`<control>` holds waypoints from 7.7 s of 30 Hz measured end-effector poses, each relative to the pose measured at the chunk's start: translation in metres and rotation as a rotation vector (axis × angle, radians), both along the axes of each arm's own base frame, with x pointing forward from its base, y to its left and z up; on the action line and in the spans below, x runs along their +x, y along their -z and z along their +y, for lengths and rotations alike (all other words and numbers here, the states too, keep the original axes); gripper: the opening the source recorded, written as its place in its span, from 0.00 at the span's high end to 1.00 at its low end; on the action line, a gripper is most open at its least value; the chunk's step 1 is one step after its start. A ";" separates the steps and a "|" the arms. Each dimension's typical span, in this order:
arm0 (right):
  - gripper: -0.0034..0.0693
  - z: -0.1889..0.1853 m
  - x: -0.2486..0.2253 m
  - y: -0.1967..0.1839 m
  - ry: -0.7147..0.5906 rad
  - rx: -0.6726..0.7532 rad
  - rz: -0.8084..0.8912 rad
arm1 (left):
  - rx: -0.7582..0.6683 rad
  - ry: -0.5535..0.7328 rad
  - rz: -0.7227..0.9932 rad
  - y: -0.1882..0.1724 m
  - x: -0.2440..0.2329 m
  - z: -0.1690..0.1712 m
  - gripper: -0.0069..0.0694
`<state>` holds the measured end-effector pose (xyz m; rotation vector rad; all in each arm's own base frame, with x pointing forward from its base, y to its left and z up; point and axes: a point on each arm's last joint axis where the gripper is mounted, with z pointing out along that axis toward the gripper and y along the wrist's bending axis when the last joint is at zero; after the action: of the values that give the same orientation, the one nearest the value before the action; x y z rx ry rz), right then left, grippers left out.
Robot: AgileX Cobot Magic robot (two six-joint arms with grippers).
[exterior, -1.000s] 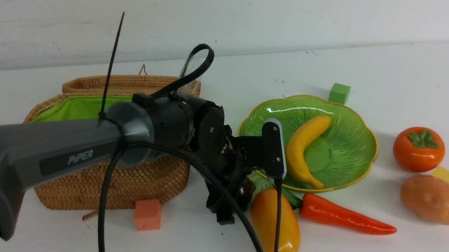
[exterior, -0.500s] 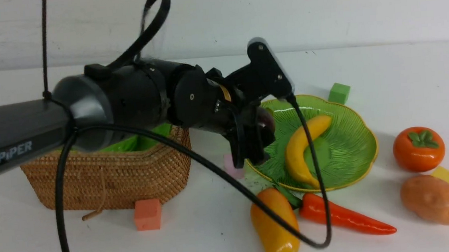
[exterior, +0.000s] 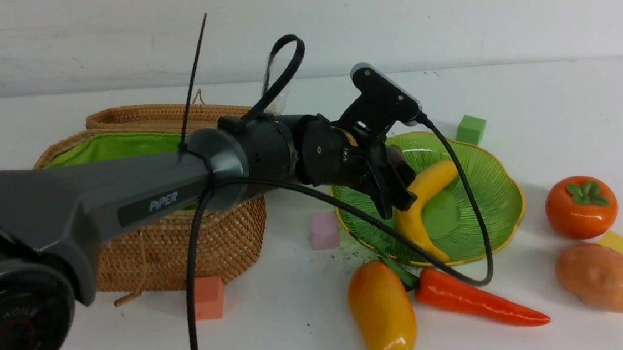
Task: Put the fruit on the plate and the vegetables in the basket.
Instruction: Grab a mangosteen with your left arm and put it on the plate on the right, then use the right arm to grab a mango and put it into the right plate, then use the right arm to grab a carrot and put it into the left basket
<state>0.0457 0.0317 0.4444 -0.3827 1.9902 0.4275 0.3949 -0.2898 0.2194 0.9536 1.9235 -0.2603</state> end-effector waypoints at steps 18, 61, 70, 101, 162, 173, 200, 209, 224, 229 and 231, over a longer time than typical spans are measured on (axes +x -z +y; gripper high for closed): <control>0.79 0.000 0.000 0.001 -0.001 -0.004 0.007 | -0.039 0.022 0.035 -0.047 -0.018 0.008 0.14; 0.82 0.173 0.180 0.164 -0.026 -0.221 0.870 | -0.532 -0.087 0.059 -0.161 -0.347 0.238 0.93; 0.21 0.200 0.218 0.196 0.017 -0.276 0.902 | -0.530 -0.087 0.062 -0.160 -0.347 0.238 0.93; 0.14 0.223 0.252 0.273 0.100 -0.334 0.957 | -0.517 -0.087 0.075 -0.158 -0.348 0.238 0.93; 0.03 0.099 0.355 0.205 0.380 -0.138 0.744 | -0.566 -0.077 -0.008 -0.166 -0.345 0.238 0.92; 0.23 0.096 0.319 0.157 0.207 -0.269 0.747 | -0.554 -0.077 0.004 -0.165 -0.346 0.238 0.91; 0.23 0.108 0.260 0.262 -0.402 -0.783 0.660 | -0.420 -0.069 0.163 -0.148 -0.353 0.238 0.89; 0.30 0.111 0.265 0.284 -0.420 -0.796 0.694 | -0.406 -0.066 0.186 -0.146 -0.354 0.238 0.89; 0.56 0.114 0.248 0.282 -0.513 -0.774 0.831 | -0.408 -0.066 0.185 -0.146 -0.354 0.238 0.88; 0.56 0.137 0.220 0.250 -0.575 -0.726 0.818 | -0.409 -0.069 0.170 -0.147 -0.353 0.238 0.88; 0.56 0.148 0.211 0.234 -0.577 -0.700 0.774 | -0.407 -0.076 0.148 -0.148 -0.352 0.239 0.88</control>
<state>0.2570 0.1800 0.2107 -1.4253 2.7456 0.2205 0.0431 -0.0508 0.3670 0.6027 1.9330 -0.6648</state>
